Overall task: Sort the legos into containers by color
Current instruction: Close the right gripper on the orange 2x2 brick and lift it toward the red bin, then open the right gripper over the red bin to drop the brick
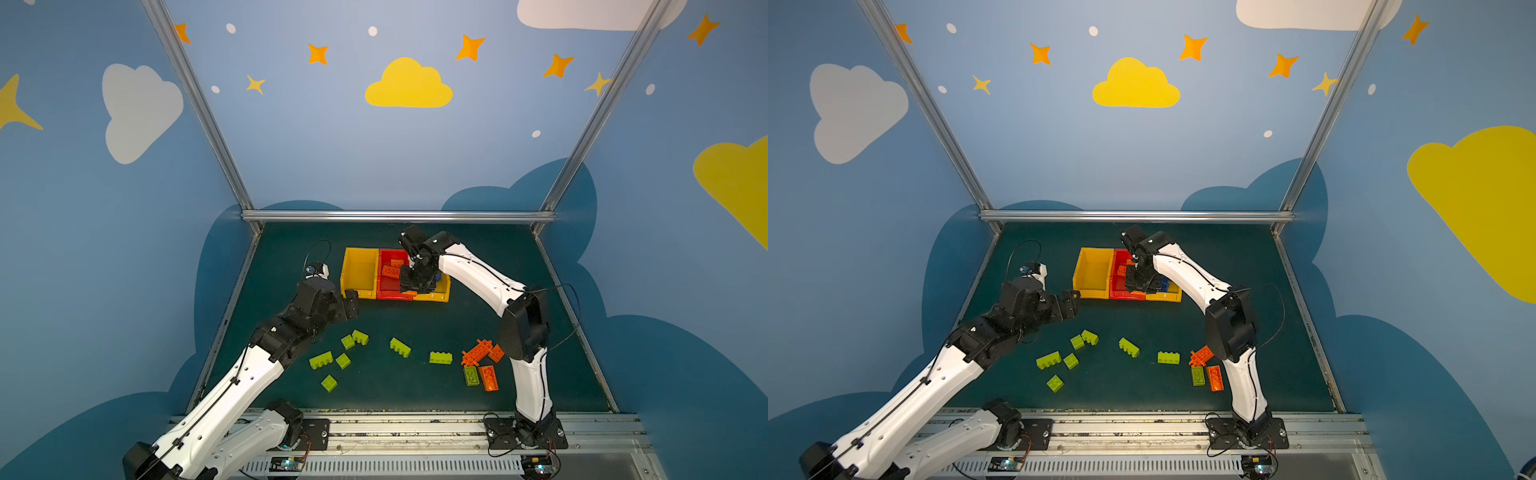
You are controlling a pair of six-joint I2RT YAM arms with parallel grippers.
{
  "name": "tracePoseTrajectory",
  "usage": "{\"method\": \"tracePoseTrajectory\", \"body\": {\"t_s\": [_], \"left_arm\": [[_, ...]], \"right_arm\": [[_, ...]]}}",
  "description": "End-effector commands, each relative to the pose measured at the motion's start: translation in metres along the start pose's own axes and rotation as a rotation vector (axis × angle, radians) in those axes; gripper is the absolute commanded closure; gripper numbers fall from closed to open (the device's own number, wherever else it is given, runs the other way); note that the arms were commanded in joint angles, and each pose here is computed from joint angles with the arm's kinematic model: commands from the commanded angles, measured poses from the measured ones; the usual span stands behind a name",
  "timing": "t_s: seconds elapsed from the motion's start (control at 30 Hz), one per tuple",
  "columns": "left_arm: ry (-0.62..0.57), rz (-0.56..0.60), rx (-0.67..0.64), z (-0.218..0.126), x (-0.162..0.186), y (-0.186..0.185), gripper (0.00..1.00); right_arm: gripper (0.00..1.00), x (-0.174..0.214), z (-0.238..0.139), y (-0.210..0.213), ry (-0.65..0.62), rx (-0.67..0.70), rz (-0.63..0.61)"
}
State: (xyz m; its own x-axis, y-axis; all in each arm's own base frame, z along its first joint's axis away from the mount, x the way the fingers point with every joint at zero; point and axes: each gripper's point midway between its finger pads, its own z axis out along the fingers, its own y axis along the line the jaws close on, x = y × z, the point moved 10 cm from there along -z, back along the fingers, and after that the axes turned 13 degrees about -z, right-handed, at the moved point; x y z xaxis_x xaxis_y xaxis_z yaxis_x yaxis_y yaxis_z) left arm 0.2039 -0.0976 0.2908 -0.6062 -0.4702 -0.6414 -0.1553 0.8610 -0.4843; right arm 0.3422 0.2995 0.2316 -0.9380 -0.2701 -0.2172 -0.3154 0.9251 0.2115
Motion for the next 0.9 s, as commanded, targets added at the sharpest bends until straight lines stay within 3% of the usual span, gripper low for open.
{"method": "tracePoseTrajectory", "body": {"t_s": [0.0, 0.37, 0.43, 0.53, 0.6, 0.87], "left_arm": [[-0.056, 0.005, -0.005, -0.005, -0.012, -0.003, 0.00], [-0.117, -0.020, -0.038, -0.009, -0.020, 0.001, 0.00], [-0.116, -0.025, -0.041, -0.009, -0.019, 0.002, 0.00], [-0.110, -0.038, -0.040, -0.006, -0.018, 0.003, 0.00], [-0.104, -0.042, -0.031, -0.004, -0.017, 0.003, 0.00], [-0.051, -0.022, 0.060, 0.002, -0.017, -0.009, 0.00]], "right_arm": [[0.61, -0.009, 0.013, -0.004, 0.066, -0.018, -0.044], [0.59, -0.047, 0.032, -0.006, 0.035, -0.127, -0.052], [0.52, -0.049, 0.036, -0.005, 0.036, -0.152, -0.045], [0.30, -0.052, 0.037, -0.002, 0.026, -0.199, -0.043], [0.23, -0.055, 0.032, 0.001, 0.007, -0.226, -0.047], [0.21, -0.041, -0.010, -0.006, -0.012, -0.173, -0.048]]}}
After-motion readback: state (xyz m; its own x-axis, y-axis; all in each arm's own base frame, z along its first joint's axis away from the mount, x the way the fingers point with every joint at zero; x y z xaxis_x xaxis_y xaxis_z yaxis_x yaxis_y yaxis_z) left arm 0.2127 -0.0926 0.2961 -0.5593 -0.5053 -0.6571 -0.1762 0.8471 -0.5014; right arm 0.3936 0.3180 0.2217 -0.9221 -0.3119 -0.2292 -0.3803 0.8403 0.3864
